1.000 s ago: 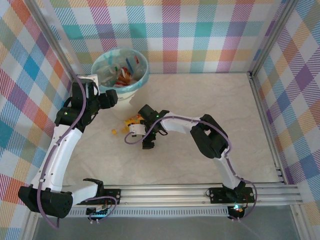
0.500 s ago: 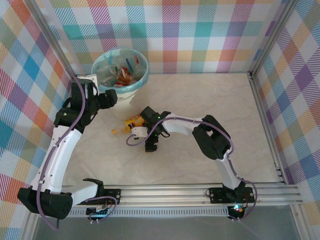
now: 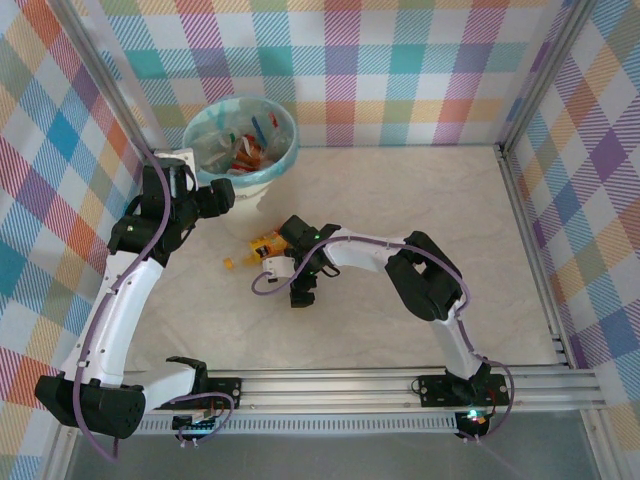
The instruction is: Put the plastic bottles in the bin
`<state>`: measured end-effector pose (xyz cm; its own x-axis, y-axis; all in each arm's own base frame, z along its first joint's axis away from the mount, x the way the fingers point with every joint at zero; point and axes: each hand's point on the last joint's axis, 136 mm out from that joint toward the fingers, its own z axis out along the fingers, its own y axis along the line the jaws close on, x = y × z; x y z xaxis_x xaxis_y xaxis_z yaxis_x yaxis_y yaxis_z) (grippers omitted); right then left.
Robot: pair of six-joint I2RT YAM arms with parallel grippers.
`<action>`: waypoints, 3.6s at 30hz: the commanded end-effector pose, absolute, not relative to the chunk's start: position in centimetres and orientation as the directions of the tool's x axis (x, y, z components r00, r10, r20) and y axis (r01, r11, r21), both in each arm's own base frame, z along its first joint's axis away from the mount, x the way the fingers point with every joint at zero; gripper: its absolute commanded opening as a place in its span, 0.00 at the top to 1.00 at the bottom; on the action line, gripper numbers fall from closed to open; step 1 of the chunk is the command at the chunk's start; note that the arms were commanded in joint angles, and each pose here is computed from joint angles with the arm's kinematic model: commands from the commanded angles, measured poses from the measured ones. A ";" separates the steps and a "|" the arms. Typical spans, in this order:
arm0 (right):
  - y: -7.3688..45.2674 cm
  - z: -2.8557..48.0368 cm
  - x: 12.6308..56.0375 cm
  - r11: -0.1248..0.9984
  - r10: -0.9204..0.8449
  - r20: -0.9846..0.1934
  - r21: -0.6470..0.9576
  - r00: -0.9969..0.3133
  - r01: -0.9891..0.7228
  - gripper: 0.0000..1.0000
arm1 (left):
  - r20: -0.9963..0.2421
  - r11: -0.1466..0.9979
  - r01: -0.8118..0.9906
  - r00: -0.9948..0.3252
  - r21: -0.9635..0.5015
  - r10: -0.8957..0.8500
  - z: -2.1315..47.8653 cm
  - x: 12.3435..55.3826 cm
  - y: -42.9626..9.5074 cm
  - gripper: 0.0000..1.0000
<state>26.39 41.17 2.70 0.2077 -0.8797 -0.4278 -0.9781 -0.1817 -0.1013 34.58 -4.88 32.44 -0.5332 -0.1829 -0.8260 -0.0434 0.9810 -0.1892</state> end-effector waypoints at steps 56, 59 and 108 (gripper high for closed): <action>43.3 3.5 33.7 -0.142 -0.874 -0.414 -0.282 0.254 -0.949 0.35 | -0.869 0.979 -0.067 -0.453 -0.192 -0.201 34.9 32.9 -3.5 0.17; 42.8 4.6 33.8 -0.098 -0.881 -0.419 -0.292 0.219 -0.951 0.44 | -0.869 0.978 -0.063 -0.449 -0.199 -0.206 35.1 32.8 -3.6 0.17; 34.2 29.5 27.6 0.450 -0.381 -0.906 -0.009 -0.183 -0.893 0.47 | -0.607 0.590 0.362 -0.740 -0.722 -0.289 38.0 35.3 -20.3 0.66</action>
